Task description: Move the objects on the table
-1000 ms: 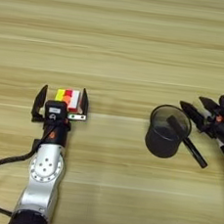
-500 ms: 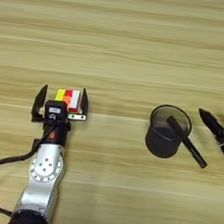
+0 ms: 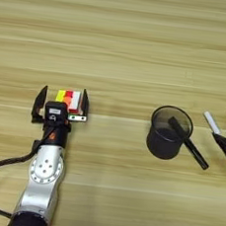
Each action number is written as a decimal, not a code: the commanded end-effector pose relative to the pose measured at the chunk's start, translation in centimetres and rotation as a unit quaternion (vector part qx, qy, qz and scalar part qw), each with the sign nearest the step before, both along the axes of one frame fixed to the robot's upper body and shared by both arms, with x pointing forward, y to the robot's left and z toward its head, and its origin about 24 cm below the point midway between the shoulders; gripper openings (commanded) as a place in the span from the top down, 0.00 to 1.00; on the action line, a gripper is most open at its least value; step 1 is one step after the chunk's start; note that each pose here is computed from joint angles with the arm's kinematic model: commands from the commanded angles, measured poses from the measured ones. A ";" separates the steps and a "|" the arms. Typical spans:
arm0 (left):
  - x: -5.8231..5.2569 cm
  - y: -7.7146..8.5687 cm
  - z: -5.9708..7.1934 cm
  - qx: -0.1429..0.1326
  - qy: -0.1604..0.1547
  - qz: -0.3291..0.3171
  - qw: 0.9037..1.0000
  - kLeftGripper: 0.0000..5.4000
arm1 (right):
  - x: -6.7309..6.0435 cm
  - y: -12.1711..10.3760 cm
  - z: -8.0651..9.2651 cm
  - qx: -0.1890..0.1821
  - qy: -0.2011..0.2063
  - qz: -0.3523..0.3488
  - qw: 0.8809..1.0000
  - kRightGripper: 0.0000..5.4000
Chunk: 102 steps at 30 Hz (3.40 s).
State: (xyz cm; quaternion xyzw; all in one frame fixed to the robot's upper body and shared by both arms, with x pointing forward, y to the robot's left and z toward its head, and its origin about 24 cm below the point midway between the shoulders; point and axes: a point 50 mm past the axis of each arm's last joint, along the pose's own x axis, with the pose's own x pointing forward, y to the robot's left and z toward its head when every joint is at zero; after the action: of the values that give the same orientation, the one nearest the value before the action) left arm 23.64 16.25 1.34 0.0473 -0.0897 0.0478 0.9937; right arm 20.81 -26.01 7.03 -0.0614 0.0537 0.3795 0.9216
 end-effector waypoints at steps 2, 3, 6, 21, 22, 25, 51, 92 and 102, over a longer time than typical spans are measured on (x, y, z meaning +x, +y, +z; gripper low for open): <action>0.3 0.1 -0.1 0.008 0.006 -0.003 1.000 0.00 | -0.8 1.0 -0.8 -0.016 -0.004 0.055 0.998 0.00; 0.3 0.1 -0.1 0.008 0.006 -0.003 1.000 0.00 | -0.8 1.3 -0.9 -0.014 -0.005 0.058 0.998 0.00; 0.3 0.1 -0.1 0.009 0.006 -0.003 1.000 0.00 | -1.0 2.2 -1.4 -0.009 -0.006 0.070 0.997 0.00; 0.3 0.1 -0.1 0.010 0.006 -0.003 1.000 0.00 | 0.2 6.9 -1.8 0.012 -0.044 0.118 0.992 0.00; 0.3 0.1 -0.1 0.010 0.006 -0.004 1.000 0.00 | 0.3 7.1 -1.9 0.012 -0.044 0.121 0.992 0.00; 0.3 0.1 -0.1 0.010 0.006 -0.003 1.000 0.00 | 0.4 7.4 -2.0 0.011 -0.043 0.129 0.991 0.00; 0.0 0.1 0.1 0.010 0.003 -0.002 1.000 0.00 | 1.7 9.4 -2.6 0.009 -0.058 0.144 0.988 0.00; -0.1 0.2 0.0 0.010 0.004 0.000 1.000 0.00 | 3.1 11.5 -3.5 0.036 -0.051 0.133 0.989 0.10; 0.0 0.1 0.0 0.009 0.004 0.000 1.000 0.00 | 3.8 10.7 -1.2 0.059 -0.090 0.092 0.990 0.10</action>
State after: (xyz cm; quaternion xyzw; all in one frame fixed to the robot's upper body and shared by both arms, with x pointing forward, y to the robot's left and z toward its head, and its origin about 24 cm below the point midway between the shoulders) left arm 23.56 16.41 1.45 0.0496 -0.0920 0.0492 0.9933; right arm 23.96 -14.77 4.51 -0.0491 -0.0340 0.4773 0.8767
